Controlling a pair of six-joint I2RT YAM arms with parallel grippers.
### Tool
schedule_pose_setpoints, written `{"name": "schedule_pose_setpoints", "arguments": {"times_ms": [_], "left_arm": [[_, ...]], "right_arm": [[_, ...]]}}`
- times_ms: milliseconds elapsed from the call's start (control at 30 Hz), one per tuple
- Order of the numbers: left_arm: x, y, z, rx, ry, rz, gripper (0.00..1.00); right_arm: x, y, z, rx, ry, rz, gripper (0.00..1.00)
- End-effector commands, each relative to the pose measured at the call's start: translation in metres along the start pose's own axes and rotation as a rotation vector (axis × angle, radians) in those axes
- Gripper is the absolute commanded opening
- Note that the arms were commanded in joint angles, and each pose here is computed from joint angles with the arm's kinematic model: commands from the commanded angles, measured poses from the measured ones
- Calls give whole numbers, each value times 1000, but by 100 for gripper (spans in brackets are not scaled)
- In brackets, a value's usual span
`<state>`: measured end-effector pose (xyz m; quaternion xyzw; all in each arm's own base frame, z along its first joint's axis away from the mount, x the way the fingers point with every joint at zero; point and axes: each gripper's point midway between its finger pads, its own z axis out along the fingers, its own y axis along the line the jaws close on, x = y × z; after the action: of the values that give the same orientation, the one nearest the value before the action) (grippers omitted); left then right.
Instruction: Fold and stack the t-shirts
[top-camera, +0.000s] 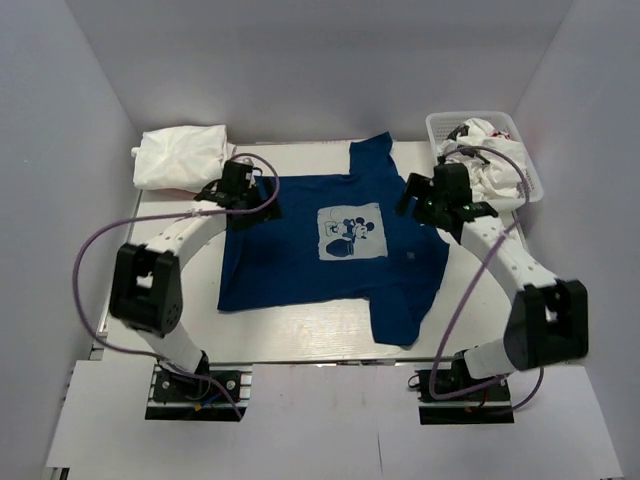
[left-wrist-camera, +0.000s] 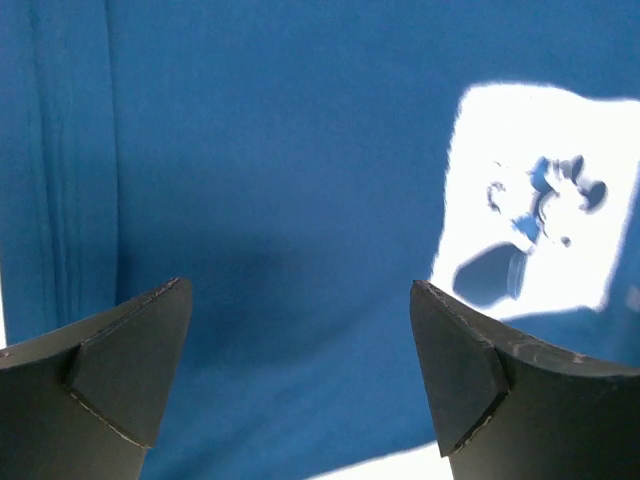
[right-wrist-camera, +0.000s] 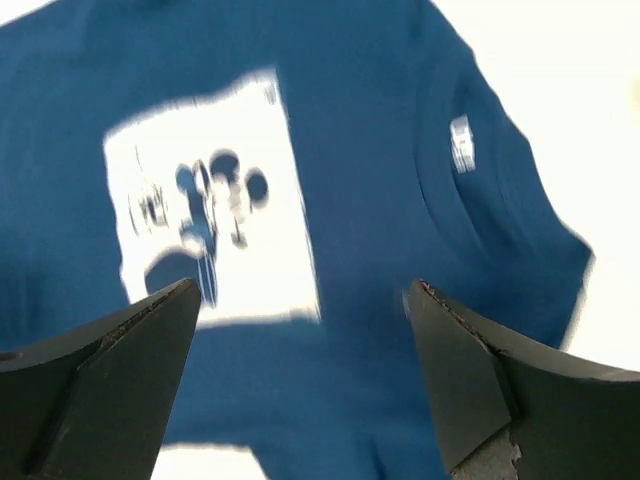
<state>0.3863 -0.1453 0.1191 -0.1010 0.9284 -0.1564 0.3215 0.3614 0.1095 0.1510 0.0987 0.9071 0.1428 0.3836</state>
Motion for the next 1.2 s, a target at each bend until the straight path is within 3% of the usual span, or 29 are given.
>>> {"name": "schedule_pose_setpoints", "arguments": {"times_ms": [0,167,400,533,633,933,1167], "left_arm": [[-6,8,40,-72,42,53,100],[-32,9,85,-161,65,66,100],[-24,69,103,-400,129,57,100],[-11,117,93,-557,150,-33,100],[-12,140,88,-587,150,-83,100],[-63,184,56,-724,61,-152,100],[-55,231,19,-862,109,-228,100]], "right_arm": [[-15,5,35,10,-2,-50,90],[-3,-3,73,44,61,-49,90],[55,-39,89,147,214,-29,90],[88,-63,92,241,302,-2,90],[99,-81,88,320,336,11,90],[96,-96,74,384,307,39,90],[84,-98,69,380,277,71,90]]}}
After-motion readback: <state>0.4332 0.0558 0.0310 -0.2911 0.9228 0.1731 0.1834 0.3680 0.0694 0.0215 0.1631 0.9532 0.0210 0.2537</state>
